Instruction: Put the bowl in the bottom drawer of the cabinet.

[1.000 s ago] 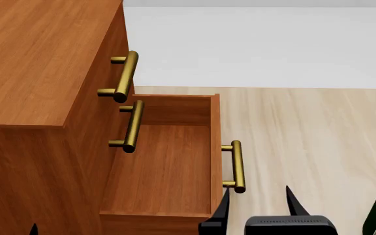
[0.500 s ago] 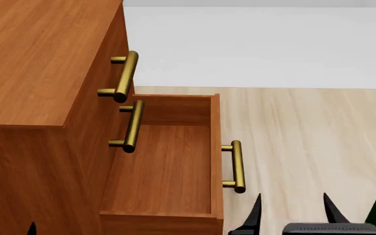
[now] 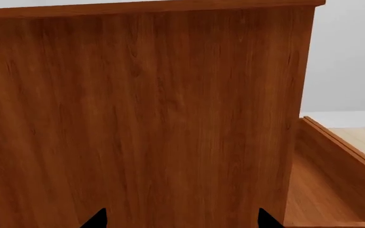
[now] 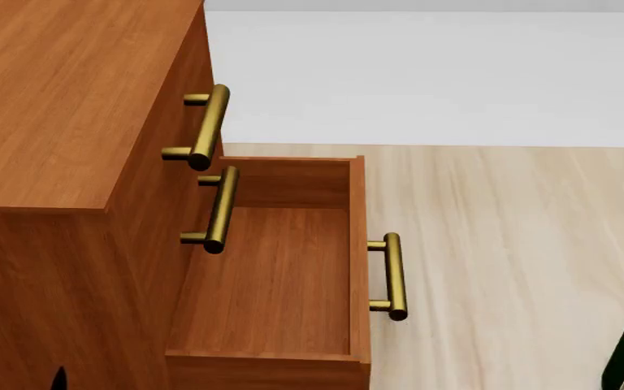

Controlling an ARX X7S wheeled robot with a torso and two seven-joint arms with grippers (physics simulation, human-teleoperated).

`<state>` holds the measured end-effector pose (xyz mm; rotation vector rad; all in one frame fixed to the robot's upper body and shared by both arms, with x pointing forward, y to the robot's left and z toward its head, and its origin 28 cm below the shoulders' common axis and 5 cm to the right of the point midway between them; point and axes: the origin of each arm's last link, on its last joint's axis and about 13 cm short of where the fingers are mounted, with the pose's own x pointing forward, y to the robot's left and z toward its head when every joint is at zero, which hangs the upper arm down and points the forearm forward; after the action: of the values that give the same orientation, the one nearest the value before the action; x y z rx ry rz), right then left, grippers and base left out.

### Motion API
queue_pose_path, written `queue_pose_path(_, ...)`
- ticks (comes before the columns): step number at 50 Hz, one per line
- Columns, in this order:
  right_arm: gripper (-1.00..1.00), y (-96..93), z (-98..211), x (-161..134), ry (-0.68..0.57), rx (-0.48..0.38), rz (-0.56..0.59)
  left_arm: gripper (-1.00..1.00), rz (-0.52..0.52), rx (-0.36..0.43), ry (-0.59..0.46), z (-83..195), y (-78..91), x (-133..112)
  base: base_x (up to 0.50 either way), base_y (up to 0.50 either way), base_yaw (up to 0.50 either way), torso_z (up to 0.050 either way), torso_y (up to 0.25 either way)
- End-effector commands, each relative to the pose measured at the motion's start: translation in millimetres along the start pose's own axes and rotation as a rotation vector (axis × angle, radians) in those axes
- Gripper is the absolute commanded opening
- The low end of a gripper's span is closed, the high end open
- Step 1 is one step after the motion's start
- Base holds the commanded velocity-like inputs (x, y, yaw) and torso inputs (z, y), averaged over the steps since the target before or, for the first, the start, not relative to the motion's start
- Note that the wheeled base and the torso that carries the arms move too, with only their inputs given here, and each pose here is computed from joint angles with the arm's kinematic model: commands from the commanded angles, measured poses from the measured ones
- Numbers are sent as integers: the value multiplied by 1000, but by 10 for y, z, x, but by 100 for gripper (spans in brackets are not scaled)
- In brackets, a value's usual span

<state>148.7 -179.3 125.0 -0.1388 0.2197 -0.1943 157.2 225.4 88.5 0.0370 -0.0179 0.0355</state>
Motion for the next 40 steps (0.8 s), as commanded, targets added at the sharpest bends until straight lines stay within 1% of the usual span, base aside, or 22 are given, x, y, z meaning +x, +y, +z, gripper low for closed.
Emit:
queue_pose_path(1,100,-257,-31,-216,102,9,-89,100,-4,-3,2,-27,-3,33,0,0,0,0,0)
queue_pose_path(3,100,-339,-50,-252,127,23,-120,100,-5,-4,4,-31,-4,36,0,0,0,0,0)
queue_pose_path(9,100,-477,-67,-289,161,34,-176,100,-5,-7,5,-37,-4,45,0,0,0,0,0)
queue_pose_path(14,100,-587,-127,-264,210,35,-212,100,-5,-10,3,-34,-1,44,0,0,0,0,0)
queue_pose_path(19,100,-674,-118,-219,230,40,-232,100,-7,-11,3,-37,-5,39,0,0,0,0,0)
queue_pose_path(21,100,-724,-134,-169,266,46,-239,100,-8,-11,4,-38,-5,37,0,0,0,0,0)
queue_pose_path(22,100,-737,-134,-159,270,55,-242,100,-8,-12,4,-37,-5,36,0,0,0,0,0)
queue_pose_path(24,100,-757,-132,-130,279,42,-237,100,-8,-11,3,-36,-5,34,0,0,0,0,0)
queue_pose_path(25,100,-766,-130,-113,281,52,-233,100,-9,-12,3,-38,-7,36,0,0,0,0,0)
queue_pose_path(30,100,-802,-162,-45,326,50,-218,100,-9,-15,3,-40,-12,39,0,0,0,0,0)
queue_pose_path(37,100,-825,-208,78,359,48,-217,100,-13,-13,4,-39,-18,40,0,0,0,0,0)
queue_pose_path(40,100,-869,-231,138,375,59,-228,100,-15,-11,5,-39,-22,36,0,0,0,0,0)
